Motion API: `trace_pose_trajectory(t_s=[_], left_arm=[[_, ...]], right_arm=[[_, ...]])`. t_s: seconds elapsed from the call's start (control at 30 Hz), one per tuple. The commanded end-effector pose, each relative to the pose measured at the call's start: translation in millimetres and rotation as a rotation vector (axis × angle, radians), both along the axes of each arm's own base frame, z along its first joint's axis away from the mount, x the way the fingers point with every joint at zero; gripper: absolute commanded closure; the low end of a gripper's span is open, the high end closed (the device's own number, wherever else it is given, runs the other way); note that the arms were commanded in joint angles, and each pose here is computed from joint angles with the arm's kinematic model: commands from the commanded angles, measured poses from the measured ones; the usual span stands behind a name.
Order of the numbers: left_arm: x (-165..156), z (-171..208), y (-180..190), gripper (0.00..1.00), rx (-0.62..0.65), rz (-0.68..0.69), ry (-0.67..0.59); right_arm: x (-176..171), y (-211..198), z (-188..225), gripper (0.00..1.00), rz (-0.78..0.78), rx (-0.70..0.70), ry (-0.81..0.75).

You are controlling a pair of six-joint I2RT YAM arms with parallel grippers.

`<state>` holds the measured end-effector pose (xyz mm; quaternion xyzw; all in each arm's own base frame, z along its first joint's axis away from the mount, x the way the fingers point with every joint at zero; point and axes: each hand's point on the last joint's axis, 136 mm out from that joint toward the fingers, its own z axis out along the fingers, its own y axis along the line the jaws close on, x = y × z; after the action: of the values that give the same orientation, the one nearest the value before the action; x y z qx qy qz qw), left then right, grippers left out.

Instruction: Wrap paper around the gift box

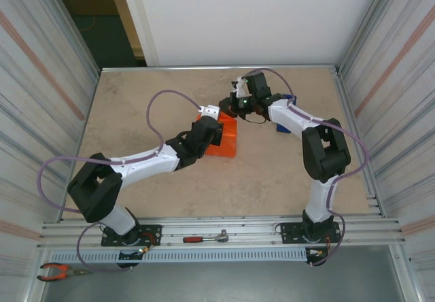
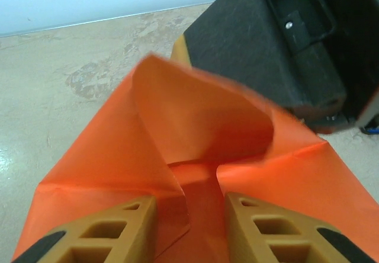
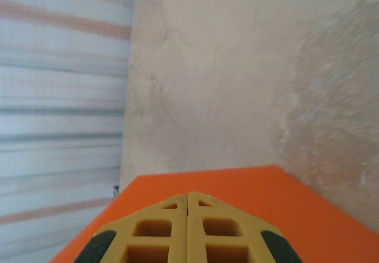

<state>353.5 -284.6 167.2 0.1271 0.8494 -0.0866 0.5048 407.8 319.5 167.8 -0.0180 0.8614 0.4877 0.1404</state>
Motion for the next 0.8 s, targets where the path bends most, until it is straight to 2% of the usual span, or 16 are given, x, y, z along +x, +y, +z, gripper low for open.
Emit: trace_pose_trajectory(t_s=[0.0,0.3,0.77], left_arm=[[-32.6,-90.0,27.9,0.65,0.202,0.006,0.252],[-37.0,-84.1,24.2,0.67,0.151,-0.01,0.264],[-43.7,-71.0,18.7,0.72,0.092,-0.055,0.275]], right_arm=[[-23.6,0.2,1.8,1.0,0.079,0.023,0.026],[-46.1,-9.3,-10.8,1.0,0.084,-0.007,0.064],[-61.9,-21.1,-2.8,1.0,0.057,-0.046,0.051]])
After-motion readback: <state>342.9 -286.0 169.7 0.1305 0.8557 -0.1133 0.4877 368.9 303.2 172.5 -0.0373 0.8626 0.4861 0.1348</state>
